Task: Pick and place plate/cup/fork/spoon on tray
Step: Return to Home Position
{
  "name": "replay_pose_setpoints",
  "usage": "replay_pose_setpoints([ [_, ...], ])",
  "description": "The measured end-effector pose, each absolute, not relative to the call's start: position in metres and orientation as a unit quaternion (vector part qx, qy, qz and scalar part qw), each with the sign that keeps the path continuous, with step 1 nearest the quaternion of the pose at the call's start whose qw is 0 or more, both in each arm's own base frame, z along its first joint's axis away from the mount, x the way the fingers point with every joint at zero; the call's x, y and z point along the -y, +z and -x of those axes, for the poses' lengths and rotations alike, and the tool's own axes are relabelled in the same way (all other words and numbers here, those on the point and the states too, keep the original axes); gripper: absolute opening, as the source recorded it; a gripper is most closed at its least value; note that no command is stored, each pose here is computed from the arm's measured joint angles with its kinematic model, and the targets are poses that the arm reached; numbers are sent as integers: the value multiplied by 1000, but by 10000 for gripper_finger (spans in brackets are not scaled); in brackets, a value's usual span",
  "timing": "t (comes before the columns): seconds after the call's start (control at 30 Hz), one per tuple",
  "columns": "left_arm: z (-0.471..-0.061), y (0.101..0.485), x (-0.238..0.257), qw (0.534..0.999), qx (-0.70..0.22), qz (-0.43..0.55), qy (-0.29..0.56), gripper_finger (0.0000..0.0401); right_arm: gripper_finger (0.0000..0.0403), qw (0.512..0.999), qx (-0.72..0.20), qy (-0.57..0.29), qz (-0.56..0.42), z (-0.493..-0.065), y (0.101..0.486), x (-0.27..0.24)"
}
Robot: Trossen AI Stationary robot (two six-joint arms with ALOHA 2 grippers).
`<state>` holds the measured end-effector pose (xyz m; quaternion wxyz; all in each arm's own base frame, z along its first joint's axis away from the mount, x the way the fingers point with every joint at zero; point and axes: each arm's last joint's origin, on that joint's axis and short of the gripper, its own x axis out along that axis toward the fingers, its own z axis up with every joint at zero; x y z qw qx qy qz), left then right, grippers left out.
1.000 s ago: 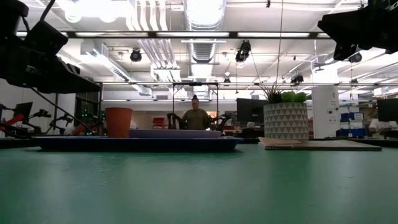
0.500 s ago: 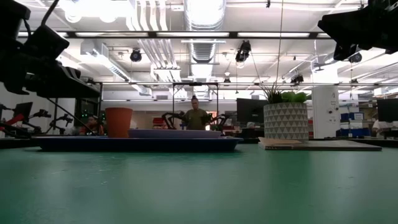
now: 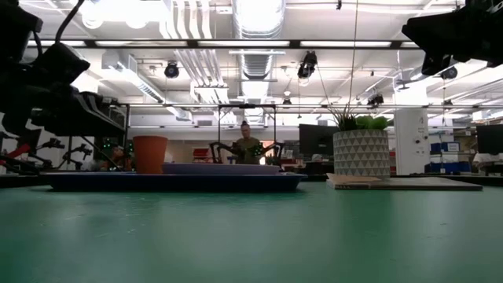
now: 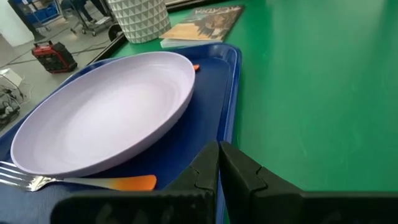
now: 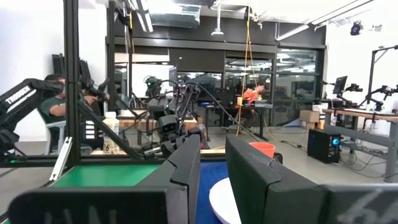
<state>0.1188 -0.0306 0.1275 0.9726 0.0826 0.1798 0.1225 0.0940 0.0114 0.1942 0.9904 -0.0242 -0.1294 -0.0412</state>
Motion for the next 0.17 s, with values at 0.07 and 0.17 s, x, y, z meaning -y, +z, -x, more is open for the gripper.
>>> replay_pose_setpoints([
  [0.07, -119, 127, 31, 972, -183, -85, 122, 0, 68, 990, 130, -41, 25, -94, 195, -11],
  [0.17, -119, 125, 31, 970, -190, -88, 122, 0, 68, 990, 130, -42, 24, -94, 195, -11],
])
